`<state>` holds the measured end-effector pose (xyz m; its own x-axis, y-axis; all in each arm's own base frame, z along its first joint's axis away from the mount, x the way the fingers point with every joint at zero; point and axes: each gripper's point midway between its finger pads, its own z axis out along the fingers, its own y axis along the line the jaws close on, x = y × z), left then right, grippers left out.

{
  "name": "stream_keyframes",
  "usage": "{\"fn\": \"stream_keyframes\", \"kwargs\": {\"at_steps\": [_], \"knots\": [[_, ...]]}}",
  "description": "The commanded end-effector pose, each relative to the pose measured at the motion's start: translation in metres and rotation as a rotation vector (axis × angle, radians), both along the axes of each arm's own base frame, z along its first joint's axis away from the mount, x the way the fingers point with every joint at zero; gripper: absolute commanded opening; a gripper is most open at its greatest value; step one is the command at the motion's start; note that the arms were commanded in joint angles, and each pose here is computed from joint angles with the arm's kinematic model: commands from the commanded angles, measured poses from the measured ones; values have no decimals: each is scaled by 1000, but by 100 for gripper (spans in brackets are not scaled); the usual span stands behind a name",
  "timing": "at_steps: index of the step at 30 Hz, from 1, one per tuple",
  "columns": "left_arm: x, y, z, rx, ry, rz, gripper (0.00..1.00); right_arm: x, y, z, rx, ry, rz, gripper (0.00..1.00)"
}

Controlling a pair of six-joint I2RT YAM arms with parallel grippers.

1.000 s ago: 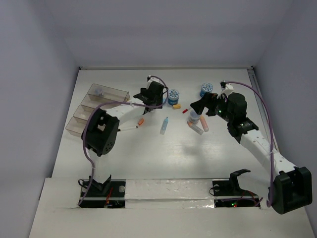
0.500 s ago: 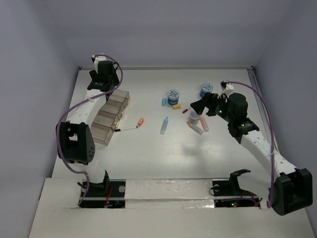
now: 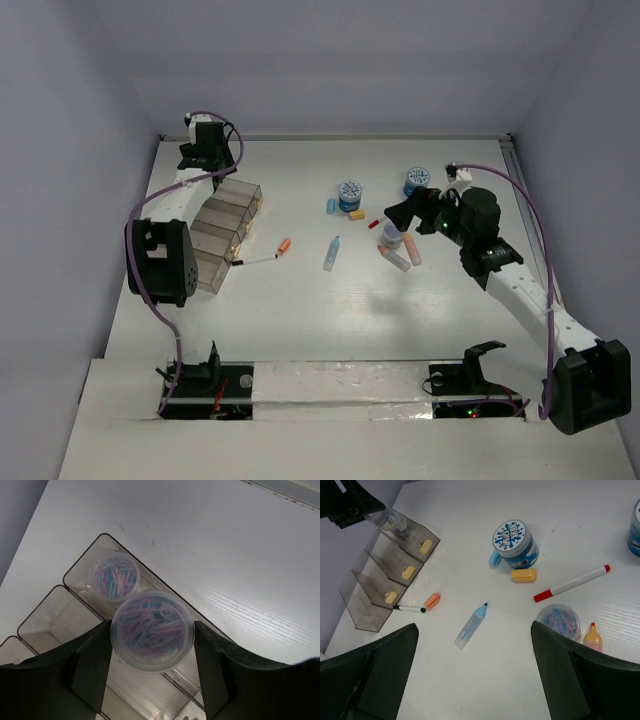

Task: Sort the stationery into containers
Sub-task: Place the stationery in the storage box, then pick up the stationery from the center of the board.

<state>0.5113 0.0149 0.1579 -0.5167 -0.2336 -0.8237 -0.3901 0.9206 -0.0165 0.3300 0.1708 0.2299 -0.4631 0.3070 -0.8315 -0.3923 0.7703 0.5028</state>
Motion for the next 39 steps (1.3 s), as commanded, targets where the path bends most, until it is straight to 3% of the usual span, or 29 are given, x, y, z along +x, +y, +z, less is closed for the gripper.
{"fn": "stream_keyframes", "kwargs": {"at_steps": [1, 14, 22, 28, 33, 38, 39], "knots": [[16, 0, 25, 5, -72, -6, 41, 0, 4, 9, 1, -41, 18, 100], [14, 1, -11, 8, -1, 0, 42, 1, 4, 8, 0, -38, 15, 100], [12, 4, -22, 18, 23, 13, 49, 1, 4, 7, -2, -37, 15, 100], [11, 4, -6, 16, -11, 15, 80, 1, 3, 8, -4, -38, 12, 100], [9, -6, 30, -34, -98, -20, 90, 1, 2, 9, -7, -41, 4, 100], [-8, -84, 79, -96, -181, -208, 90, 1, -4, 12, -11, -51, -32, 100], [-19, -127, 82, -109, -182, -298, 91, 3, -9, 12, -17, -53, -61, 100]]}}
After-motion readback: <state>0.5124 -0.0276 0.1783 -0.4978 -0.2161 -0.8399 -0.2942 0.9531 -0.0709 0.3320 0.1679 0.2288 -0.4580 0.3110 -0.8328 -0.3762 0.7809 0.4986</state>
